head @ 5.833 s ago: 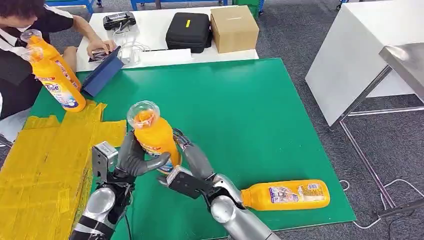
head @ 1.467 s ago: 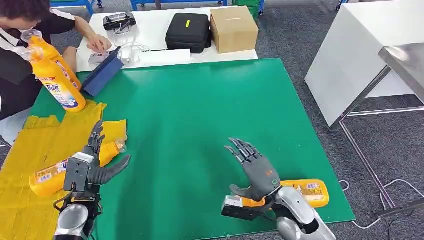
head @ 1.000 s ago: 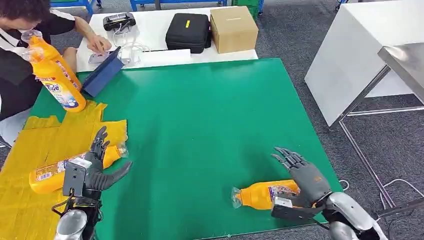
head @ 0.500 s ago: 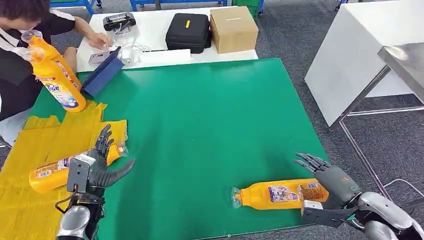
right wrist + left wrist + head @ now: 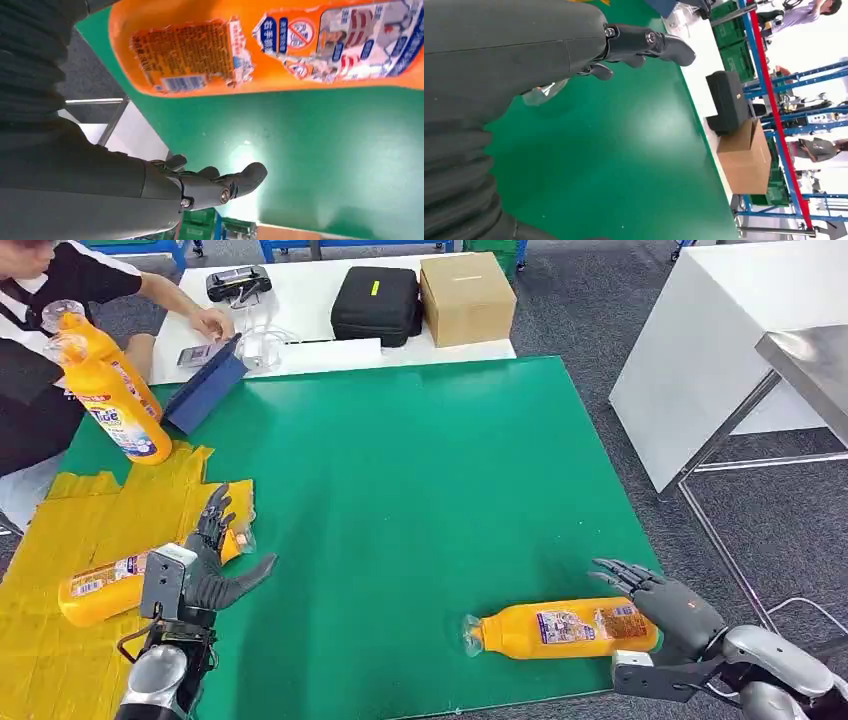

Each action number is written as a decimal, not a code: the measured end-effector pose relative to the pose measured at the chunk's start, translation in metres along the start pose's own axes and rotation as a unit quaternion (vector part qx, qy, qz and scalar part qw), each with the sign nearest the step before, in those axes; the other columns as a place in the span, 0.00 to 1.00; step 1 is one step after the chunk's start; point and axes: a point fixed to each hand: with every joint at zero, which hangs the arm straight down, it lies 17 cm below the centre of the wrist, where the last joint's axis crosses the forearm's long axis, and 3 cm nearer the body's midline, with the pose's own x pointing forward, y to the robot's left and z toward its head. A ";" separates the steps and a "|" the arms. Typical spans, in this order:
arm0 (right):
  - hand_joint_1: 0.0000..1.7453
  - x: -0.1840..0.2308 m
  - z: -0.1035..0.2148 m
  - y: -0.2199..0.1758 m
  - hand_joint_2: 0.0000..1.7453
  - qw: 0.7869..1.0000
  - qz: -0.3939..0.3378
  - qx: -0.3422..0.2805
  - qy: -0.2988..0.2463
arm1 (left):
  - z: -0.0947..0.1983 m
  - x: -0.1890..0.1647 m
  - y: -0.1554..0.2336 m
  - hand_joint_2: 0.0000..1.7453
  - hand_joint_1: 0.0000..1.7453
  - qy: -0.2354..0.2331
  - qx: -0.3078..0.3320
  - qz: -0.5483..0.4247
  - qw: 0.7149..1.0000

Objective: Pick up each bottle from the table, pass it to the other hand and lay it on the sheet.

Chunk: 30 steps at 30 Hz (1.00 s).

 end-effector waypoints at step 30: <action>1.00 -0.019 -0.071 0.048 1.00 0.993 0.082 0.012 0.088 | -0.004 0.003 -0.006 1.00 0.00 0.004 -0.002 0.004 1.000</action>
